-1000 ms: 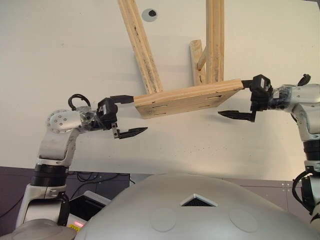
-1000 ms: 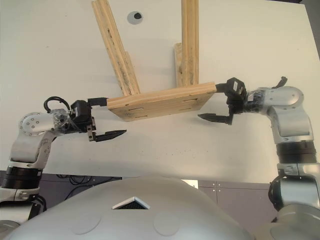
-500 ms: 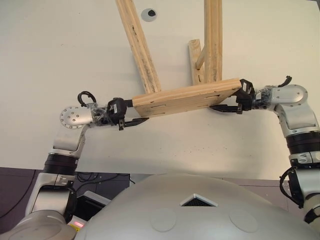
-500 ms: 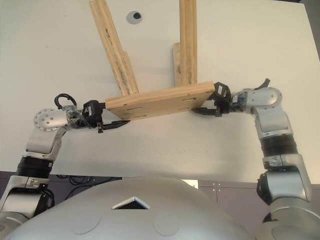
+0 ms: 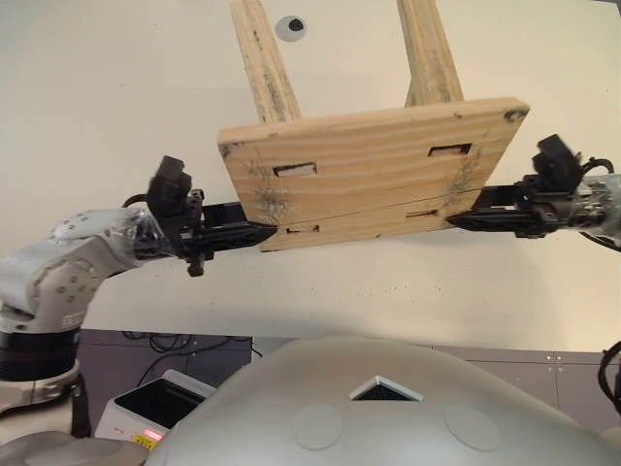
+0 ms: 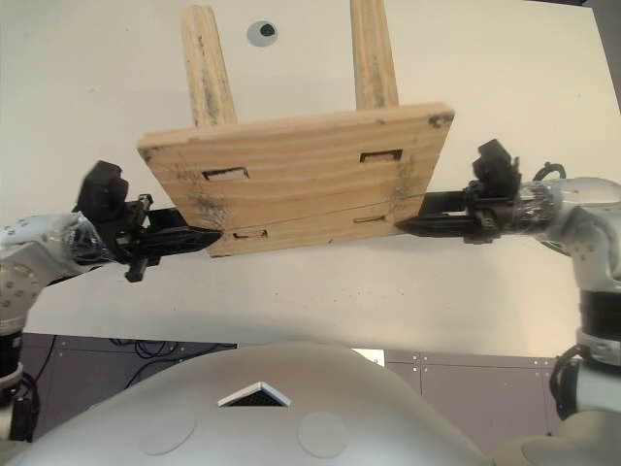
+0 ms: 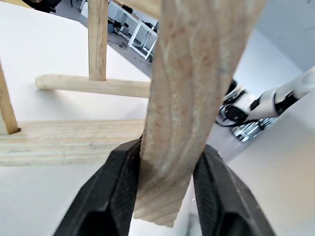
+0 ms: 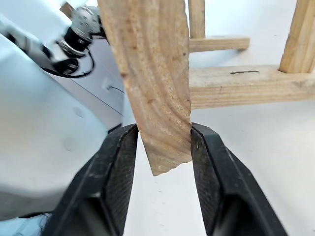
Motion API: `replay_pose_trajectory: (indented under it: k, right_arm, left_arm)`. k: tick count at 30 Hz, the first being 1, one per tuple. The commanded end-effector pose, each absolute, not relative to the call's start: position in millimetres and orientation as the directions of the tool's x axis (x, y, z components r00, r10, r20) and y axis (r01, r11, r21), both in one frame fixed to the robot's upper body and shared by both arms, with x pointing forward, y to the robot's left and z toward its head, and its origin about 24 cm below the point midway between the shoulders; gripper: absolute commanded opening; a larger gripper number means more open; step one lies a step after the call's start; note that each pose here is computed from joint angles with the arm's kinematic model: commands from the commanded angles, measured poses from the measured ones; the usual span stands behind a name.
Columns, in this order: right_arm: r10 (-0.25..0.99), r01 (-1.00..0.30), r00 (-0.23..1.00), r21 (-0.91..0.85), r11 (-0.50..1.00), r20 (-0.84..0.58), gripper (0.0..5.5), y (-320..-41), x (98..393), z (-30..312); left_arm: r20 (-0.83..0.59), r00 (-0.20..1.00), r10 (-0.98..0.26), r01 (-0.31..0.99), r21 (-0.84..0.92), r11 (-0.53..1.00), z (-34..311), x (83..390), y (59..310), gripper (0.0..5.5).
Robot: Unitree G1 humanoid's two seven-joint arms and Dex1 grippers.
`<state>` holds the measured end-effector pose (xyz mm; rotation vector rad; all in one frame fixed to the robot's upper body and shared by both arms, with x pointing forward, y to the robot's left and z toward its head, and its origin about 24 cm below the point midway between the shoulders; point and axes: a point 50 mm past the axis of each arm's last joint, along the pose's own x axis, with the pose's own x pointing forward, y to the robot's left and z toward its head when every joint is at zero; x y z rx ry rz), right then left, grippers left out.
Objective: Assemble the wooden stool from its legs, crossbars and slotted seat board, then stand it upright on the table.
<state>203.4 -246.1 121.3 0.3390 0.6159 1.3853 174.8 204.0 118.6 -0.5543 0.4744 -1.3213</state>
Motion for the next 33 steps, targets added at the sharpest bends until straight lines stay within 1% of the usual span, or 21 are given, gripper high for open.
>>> replay_pose_trajectory:
  k: [1, 4, 7, 8, 11, 12, 14, 16, 19, 22, 23, 25, 27, 29, 30, 33]
  right_arm:
    - [1.000, -0.682, -0.007, 0.731, -0.008, 0.004, 1.53, -239.4, 197.2, 183.4]
    - [0.996, -0.655, 0.063, 0.755, -0.001, 0.056, 1.38, -245.7, 214.1, 200.7]
    - [0.987, -0.611, 0.159, 0.789, 0.070, 0.036, 1.34, -244.5, 234.8, 204.5]
    - [0.977, -0.588, 0.214, 0.802, 0.108, 0.025, 1.34, -241.1, 249.1, 203.6]
    - [0.936, -0.493, 0.351, 0.848, 0.195, -0.011, 1.34, -232.2, 285.7, 199.0]
    - [0.914, -0.443, 0.404, 0.869, 0.222, -0.027, 1.34, -229.9, 297.9, 194.9]
    - [0.884, -0.362, 0.462, 0.894, 0.265, -0.075, 1.34, -224.8, 311.9, 186.1]
    - [0.857, -0.289, 0.505, 0.915, 0.281, -0.103, 1.34, -221.1, 322.3, 179.9]
    - [0.834, -0.222, 0.540, 0.936, 0.273, -0.115, 1.34, -212.8, 333.5, 175.1]
    - [0.818, -0.168, 0.559, 0.948, 0.270, -0.134, 1.34, -206.1, 339.8, 169.5]
    - [0.809, -0.144, 0.569, 0.951, 0.272, -0.146, 1.34, -205.6, 341.5, 166.2]
    - [0.785, -0.110, 0.600, 0.955, 0.275, -0.157, 2.02, -207.0, 345.2, 161.4]
    - [0.756, -0.107, 0.639, 0.957, 0.268, -0.140, 2.40, -211.0, 348.6, 161.3]
    - [0.733, -0.123, 0.671, 0.959, 0.256, -0.110, 2.74, -214.0, 351.3, 162.9]
    - [0.728, -0.136, 0.679, 0.959, 0.248, -0.092, 2.92, -215.1, 352.1, 165.1]
    - [0.706, -0.183, 0.707, 0.957, 0.225, -0.031, 3.59, -223.5, 352.5, 173.3]
  left_arm:
    - [0.145, 0.264, -0.954, 0.671, -0.738, 0.073, 190.9, 198.5, 192.1, 1.47]
    - [0.120, 0.373, -0.920, 0.656, -0.736, 0.170, 199.2, 223.4, 195.0, 1.39]
    - [0.013, 0.429, -0.903, 0.594, -0.757, 0.271, 200.4, 244.3, 191.0, 1.38]
    - [-0.043, 0.474, -0.880, 0.534, -0.780, 0.326, 194.5, 254.4, 189.9, 1.38]
    - [-0.174, 0.565, -0.807, 0.346, -0.838, 0.423, 173.1, 277.2, 191.1, 1.42]
    - [-0.204, 0.591, -0.780, 0.275, -0.858, 0.433, 164.9, 285.3, 192.7, 1.43]
    - [-0.239, 0.600, -0.763, 0.199, -0.880, 0.432, 155.0, 293.8, 192.1, 1.46]
    - [-0.256, 0.600, -0.758, 0.163, -0.888, 0.429, 153.0, 301.4, 189.9, 1.47]
    - [-0.281, 0.596, -0.753, 0.126, -0.893, 0.433, 150.1, 313.4, 188.0, 1.48]
    - [-0.244, 0.576, -0.780, 0.190, -0.888, 0.419, 158.2, 322.0, 184.1, 1.48]
    - [-0.209, 0.585, -0.784, 0.208, -0.896, 0.393, 163.4, 325.8, 185.8, 1.48]
    - [-0.136, 0.618, -0.774, 0.247, -0.901, 0.355, 175.5, 334.5, 193.4, 2.14]
    - [-0.059, 0.682, -0.729, 0.258, -0.913, 0.316, 185.2, 346.8, 205.1, 2.50]
    - [-0.014, 0.757, -0.653, 0.248, -0.919, 0.307, 189.2, 360.4, 216.5, 2.79]
    - [-0.003, 0.779, -0.627, 0.243, -0.921, 0.306, 189.2, 364.7, 219.9, 2.93]
    - [0.039, 0.799, -0.600, 0.259, -0.923, 0.285, 188.0, 368.3, 224.5, 3.50]
